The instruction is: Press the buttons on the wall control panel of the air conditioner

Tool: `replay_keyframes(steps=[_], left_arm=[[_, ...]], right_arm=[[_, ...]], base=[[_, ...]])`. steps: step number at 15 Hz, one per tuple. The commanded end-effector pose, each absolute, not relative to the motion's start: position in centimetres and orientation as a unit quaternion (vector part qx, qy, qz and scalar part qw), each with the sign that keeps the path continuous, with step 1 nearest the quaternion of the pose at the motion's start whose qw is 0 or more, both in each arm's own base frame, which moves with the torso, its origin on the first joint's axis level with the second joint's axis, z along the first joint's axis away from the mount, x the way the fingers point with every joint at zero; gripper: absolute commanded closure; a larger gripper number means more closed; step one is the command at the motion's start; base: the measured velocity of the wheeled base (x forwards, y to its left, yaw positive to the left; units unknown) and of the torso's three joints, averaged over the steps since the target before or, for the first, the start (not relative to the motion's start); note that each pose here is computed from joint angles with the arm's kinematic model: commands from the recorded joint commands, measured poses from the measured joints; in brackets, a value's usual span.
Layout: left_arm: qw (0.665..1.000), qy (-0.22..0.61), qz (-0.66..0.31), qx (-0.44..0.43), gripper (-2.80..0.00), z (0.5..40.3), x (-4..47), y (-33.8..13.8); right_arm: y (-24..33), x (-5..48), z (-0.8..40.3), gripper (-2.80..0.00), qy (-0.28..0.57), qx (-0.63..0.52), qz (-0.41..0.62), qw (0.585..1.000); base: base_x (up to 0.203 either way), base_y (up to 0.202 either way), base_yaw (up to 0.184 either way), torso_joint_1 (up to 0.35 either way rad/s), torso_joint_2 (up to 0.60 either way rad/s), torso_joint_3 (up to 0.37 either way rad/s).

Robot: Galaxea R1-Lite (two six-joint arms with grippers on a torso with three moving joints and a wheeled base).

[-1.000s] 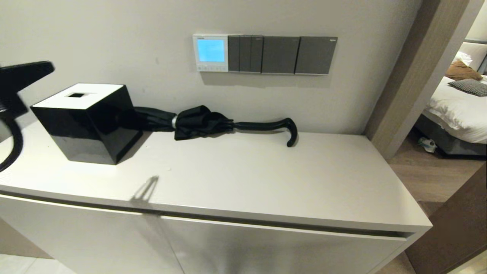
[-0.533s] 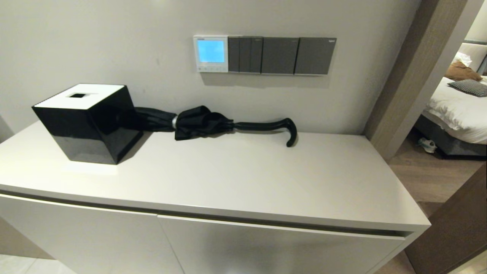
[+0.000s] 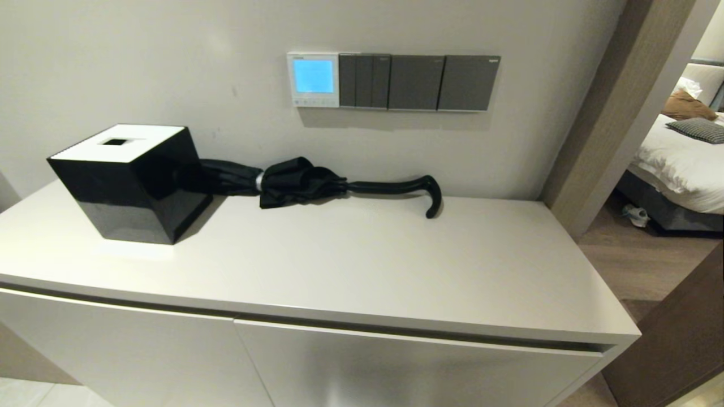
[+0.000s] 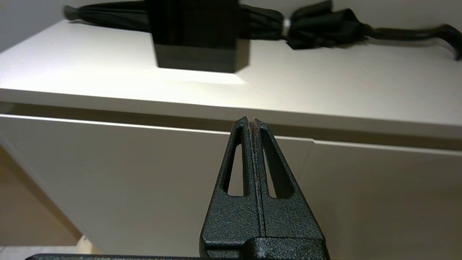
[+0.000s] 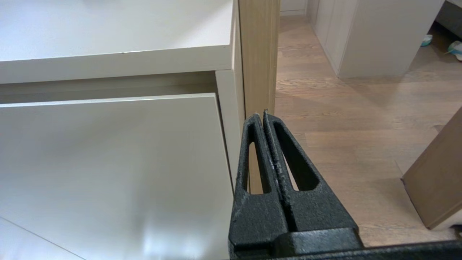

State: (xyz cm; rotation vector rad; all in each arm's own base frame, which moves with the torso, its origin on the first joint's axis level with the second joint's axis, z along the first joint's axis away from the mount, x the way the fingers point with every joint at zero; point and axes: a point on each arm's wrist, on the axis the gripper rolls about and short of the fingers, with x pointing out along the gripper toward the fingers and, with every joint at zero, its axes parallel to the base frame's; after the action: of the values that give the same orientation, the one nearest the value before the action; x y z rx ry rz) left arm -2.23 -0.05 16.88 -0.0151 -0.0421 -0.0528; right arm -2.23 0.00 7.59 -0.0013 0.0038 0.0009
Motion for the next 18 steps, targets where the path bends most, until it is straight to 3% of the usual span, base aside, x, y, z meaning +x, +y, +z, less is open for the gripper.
replay_keyframes(steps=[1,8,13,18], left_arm=[[1.000,-0.013,-0.024,-0.005,0.00,15.1,-2.6,-0.2],[0.999,0.002,0.022,0.034,0.00,8.8,-3.1,0.0],[0.996,-0.056,0.050,0.037,0.00,8.7,-2.5,0.2],[0.996,-0.055,0.045,0.062,0.00,8.6,-2.4,0.1]], right_arm=[[0.0,-2.2,7.6,0.00,0.002,-0.001,0.001,1.000],[0.0,-2.2,7.6,0.00,0.002,-0.001,0.001,1.000],[0.0,-2.2,7.6,0.00,0.002,-0.001,0.001,1.000],[0.0,-2.2,7.6,0.00,0.002,-0.001,0.001,1.000]], base=[[0.000,0.000,0.000,0.000,0.00,0.000],[0.000,0.000,0.000,0.000,0.00,0.000],[0.000,0.000,0.000,0.000,0.00,0.000],[0.000,0.000,0.000,0.000,0.00,0.000]])
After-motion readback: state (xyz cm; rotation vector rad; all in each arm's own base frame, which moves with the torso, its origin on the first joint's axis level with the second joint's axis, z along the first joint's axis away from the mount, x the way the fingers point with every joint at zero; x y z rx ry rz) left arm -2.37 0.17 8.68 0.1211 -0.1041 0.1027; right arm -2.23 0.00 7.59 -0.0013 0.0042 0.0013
